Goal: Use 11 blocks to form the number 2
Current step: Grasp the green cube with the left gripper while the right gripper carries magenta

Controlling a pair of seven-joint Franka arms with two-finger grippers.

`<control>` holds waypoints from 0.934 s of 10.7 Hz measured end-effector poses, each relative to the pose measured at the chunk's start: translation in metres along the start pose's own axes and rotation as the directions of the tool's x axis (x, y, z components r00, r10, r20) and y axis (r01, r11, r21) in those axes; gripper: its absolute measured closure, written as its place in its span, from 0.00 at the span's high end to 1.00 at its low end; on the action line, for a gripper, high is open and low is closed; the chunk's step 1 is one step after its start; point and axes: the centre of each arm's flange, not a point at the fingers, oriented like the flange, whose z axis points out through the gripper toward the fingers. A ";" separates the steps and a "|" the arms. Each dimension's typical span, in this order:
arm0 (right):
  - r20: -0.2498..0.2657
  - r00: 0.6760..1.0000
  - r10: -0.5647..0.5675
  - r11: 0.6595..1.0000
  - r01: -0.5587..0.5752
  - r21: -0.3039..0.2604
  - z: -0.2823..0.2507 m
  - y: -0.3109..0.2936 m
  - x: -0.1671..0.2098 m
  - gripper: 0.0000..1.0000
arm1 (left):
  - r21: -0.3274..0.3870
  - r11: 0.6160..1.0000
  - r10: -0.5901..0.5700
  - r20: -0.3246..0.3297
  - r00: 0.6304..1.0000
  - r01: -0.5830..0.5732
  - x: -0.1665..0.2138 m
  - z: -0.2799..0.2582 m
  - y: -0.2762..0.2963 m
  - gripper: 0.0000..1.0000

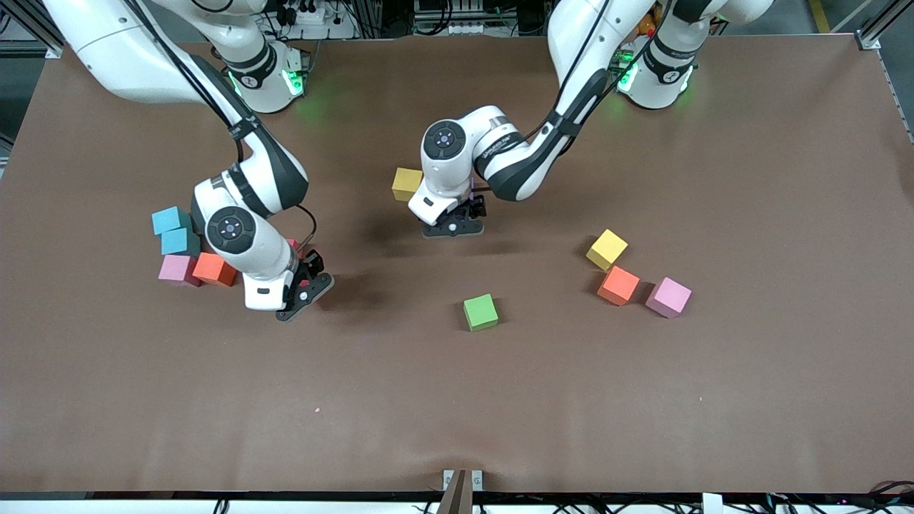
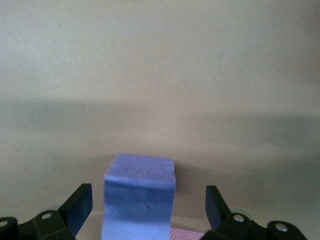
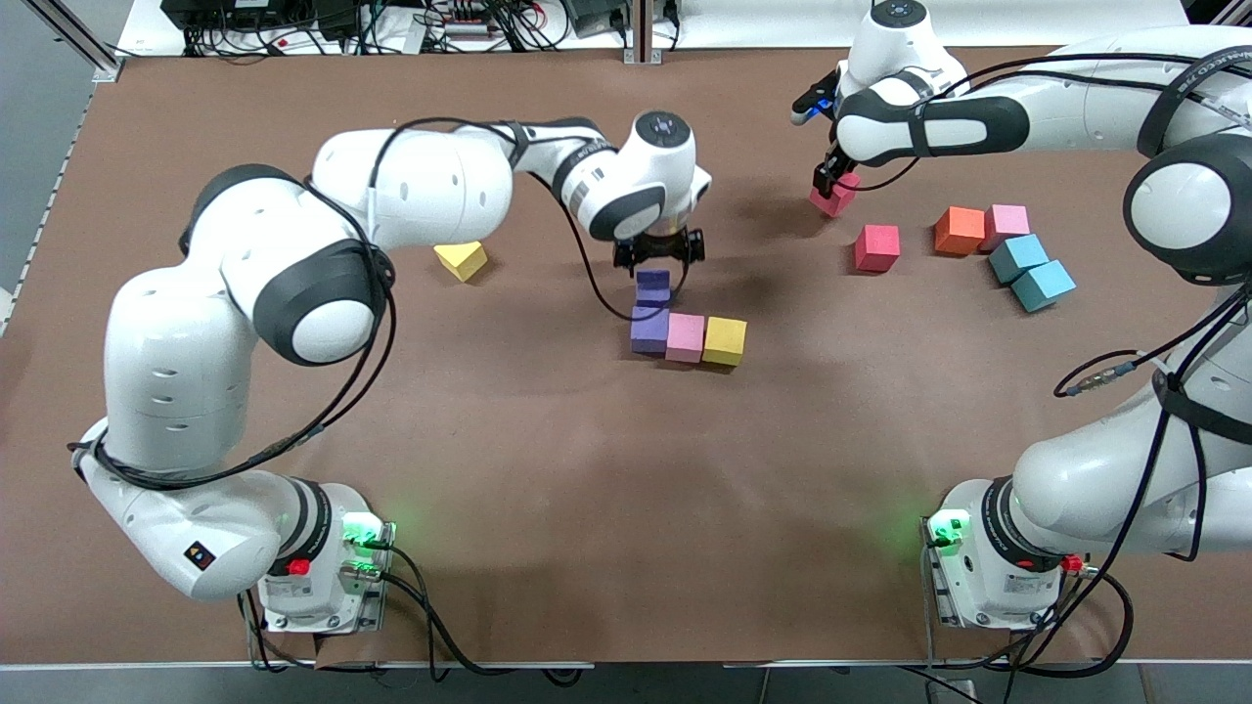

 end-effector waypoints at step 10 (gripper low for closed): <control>-0.025 0.833 0.553 0.831 -0.550 0.085 -0.025 -0.168 0.056 0.56 | -0.062 0.932 -0.363 -0.112 0.925 0.358 0.177 0.008 -0.089 1.00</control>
